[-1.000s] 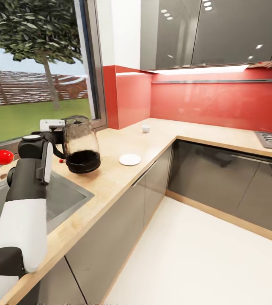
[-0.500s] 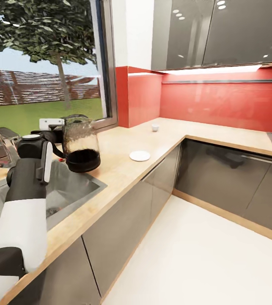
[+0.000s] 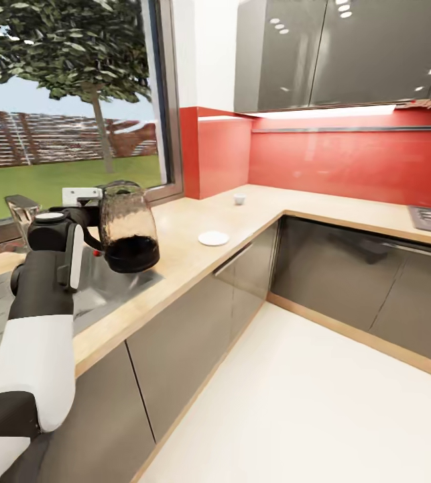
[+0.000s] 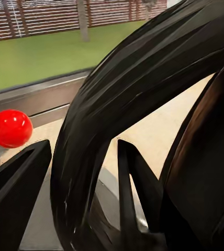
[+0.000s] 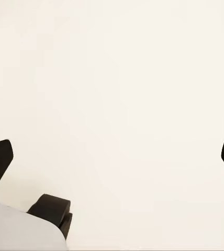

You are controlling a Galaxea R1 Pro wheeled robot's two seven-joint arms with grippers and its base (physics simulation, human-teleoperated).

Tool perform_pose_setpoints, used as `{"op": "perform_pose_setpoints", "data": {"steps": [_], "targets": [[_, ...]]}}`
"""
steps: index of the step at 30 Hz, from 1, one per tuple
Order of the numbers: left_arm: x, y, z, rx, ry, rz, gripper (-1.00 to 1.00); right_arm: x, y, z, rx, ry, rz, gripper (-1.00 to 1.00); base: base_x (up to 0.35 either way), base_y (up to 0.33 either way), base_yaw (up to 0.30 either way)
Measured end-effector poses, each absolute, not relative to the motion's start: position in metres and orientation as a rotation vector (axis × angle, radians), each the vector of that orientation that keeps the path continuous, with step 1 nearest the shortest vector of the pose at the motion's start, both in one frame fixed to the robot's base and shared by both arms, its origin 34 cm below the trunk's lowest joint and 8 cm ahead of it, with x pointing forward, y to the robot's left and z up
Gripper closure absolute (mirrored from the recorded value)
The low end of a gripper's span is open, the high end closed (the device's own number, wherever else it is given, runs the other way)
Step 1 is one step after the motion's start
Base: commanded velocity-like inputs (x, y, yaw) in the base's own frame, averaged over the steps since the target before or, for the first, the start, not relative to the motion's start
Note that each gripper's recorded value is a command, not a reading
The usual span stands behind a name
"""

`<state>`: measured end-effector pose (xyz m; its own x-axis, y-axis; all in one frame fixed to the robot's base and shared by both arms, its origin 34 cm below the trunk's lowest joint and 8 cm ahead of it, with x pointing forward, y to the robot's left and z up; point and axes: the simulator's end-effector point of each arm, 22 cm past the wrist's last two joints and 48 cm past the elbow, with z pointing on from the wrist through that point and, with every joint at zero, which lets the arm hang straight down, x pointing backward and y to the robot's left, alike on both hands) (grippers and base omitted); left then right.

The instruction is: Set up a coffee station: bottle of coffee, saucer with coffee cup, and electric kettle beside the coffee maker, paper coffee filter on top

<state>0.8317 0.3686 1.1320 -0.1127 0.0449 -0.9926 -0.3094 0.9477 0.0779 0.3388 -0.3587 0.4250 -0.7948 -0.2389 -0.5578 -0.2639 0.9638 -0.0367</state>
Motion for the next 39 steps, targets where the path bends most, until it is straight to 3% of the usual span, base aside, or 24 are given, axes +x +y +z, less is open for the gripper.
{"op": "perform_pose_setpoints", "data": {"steps": [9,21,39], "targets": [[0.83,0.369,1.137,-0.205,1.648,0.303,1.0,0.339,-0.359,0.425,-0.354,2.522,0.056,-1.0,-0.111,-0.032,0.193],[0.827,0.367,1.143,-0.206,1.633,0.298,1.0,0.339,-0.359,0.425,-0.354,2.523,0.056,-1.0,-0.281,0.0,0.18],[0.812,0.364,1.177,-0.2,1.549,0.276,1.0,0.339,-0.359,0.426,-0.354,2.521,0.055,-1.0,-0.013,0.0,0.264]]}}
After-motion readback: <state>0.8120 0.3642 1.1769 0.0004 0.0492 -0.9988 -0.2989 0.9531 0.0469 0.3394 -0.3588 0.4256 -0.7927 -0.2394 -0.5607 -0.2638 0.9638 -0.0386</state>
